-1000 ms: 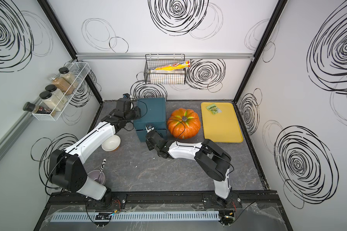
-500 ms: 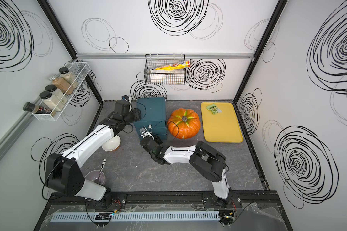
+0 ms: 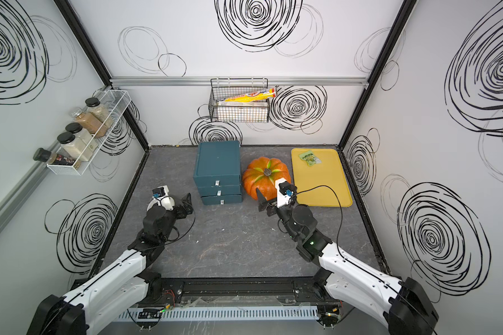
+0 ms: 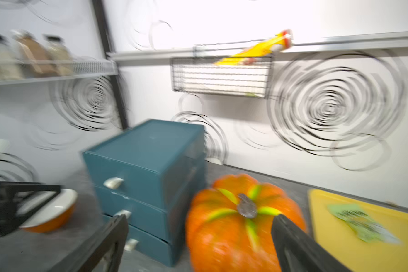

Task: Place the plugs into the drawer by color
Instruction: Reset both arms

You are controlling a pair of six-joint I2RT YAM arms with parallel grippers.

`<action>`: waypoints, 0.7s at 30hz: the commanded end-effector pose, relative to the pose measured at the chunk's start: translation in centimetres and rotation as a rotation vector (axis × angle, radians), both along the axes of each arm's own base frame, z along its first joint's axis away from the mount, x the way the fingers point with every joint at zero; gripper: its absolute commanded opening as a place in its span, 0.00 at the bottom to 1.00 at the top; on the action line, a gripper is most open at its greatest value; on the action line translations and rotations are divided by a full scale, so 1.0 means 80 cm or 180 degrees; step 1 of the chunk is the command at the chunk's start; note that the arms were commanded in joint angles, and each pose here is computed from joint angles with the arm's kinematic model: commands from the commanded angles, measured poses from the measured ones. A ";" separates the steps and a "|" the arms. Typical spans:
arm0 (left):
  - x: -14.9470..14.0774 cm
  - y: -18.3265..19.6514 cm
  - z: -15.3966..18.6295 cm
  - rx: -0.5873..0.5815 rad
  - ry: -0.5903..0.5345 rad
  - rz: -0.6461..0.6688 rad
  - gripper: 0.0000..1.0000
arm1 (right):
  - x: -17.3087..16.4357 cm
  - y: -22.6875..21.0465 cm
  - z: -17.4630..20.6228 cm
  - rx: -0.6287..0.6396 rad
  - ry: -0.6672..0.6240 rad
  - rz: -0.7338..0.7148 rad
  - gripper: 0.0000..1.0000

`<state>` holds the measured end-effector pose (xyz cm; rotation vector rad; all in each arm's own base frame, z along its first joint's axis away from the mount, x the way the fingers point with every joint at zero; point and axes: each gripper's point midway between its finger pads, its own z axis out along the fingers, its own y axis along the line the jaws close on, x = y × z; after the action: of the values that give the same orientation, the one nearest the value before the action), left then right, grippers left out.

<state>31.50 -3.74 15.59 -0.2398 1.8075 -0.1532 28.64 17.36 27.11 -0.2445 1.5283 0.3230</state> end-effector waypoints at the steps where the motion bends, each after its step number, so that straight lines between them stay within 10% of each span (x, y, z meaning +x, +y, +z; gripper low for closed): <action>1: 0.008 0.015 0.079 0.0079 -0.0843 0.0182 0.99 | 0.023 -0.090 -0.041 -0.0467 0.0189 -0.1108 1.00; 13: 0.046 0.058 -0.015 0.0981 -0.0194 0.0670 0.99 | 0.043 -0.230 -0.144 -0.0533 0.0205 -0.2527 1.00; 21: 0.072 0.080 -0.012 0.0492 -0.0347 0.0376 0.95 | 0.041 -0.247 -0.131 -0.0416 -0.0043 -0.2773 1.00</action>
<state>35.33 4.36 12.55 -0.2865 1.7437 0.1941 32.26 -1.48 14.24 0.2289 1.6213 -0.4746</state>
